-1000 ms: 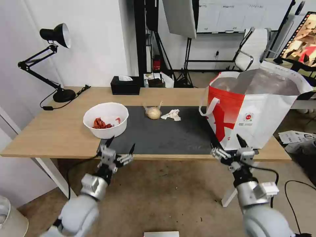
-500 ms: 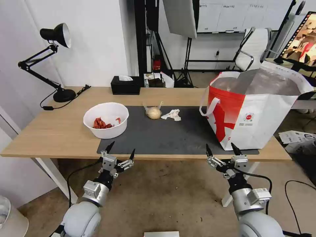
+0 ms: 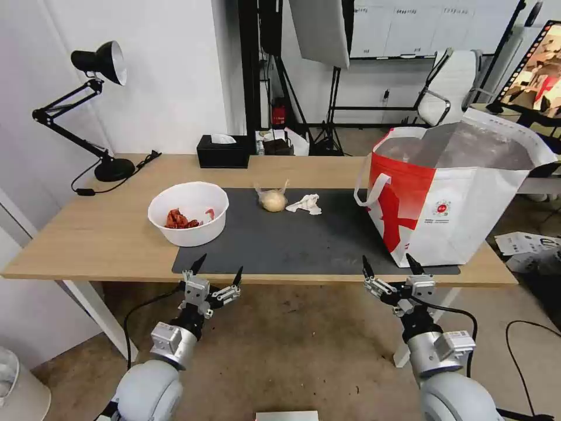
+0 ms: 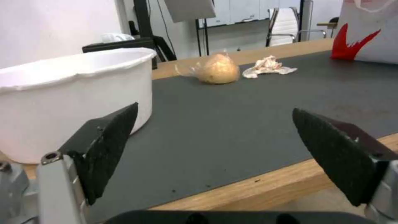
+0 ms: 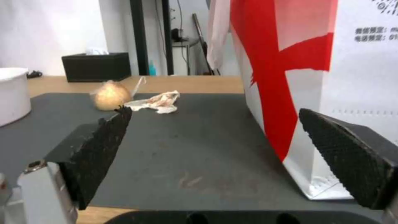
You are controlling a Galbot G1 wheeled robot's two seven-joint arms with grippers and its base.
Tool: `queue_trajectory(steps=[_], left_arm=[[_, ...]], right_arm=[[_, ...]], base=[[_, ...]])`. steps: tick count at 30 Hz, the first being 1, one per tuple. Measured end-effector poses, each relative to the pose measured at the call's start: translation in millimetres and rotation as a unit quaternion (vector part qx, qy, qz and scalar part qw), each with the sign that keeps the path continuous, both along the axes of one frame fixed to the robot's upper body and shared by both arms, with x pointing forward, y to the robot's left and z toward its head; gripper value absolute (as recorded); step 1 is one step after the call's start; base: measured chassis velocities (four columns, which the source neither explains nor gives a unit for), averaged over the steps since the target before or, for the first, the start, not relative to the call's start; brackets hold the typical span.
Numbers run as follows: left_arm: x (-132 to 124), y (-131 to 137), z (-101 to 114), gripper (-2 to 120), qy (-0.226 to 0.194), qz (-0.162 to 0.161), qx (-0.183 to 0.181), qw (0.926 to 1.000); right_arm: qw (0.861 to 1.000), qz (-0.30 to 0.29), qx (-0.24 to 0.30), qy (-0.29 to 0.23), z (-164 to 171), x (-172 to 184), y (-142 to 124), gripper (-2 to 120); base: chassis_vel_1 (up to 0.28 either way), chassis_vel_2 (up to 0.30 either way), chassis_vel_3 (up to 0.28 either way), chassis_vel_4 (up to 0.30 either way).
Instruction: Pick up the trash from the table and place it into the takeout bag.
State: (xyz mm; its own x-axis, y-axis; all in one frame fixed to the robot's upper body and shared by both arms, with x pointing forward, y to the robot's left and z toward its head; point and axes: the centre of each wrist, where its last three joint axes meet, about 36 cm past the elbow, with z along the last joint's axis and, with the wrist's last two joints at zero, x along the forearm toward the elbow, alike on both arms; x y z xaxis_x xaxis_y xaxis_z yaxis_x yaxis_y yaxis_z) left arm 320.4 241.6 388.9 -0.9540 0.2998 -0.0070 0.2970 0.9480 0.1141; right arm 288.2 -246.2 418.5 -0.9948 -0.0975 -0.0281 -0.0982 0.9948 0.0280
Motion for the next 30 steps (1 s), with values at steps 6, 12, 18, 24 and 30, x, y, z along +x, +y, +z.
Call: queue_trajectory(steps=[6,12,18,24,30], left_arm=[[0.4,-0.4,-0.3,100,0.001,0.001,-0.003,1.0000],[0.4,-0.7,-1.1,100,0.002,0.004,-0.006,1.0000],[0.7,0.1,-0.7,100,0.003,0.008,-0.010,0.9999],[0.7,1.3,1.4,100,-0.002,0.010,-0.004,0.9999],[0.0,4.7,1.2,100,-0.003,0.023,-0.004,0.9997]], right_arm=[[1.000,0.004,0.003,0.009,0.0,2.7,2.5,100],[1.000,0.011,0.006,0.015,-1.6,4.0,4.5,100],[0.998,0.048,0.025,0.015,10.1,23.9,6.4,100],[0.990,0.141,0.027,0.014,31.5,98.4,17.4,100],[0.989,0.140,0.010,0.041,36.3,162.8,55.3,100]], base=[[0.000,0.000,0.000,0.000],[0.000,0.000,0.000,0.000],[0.000,0.000,0.000,0.000],[0.000,0.000,0.000,0.000],[0.000,0.000,0.000,0.000]])
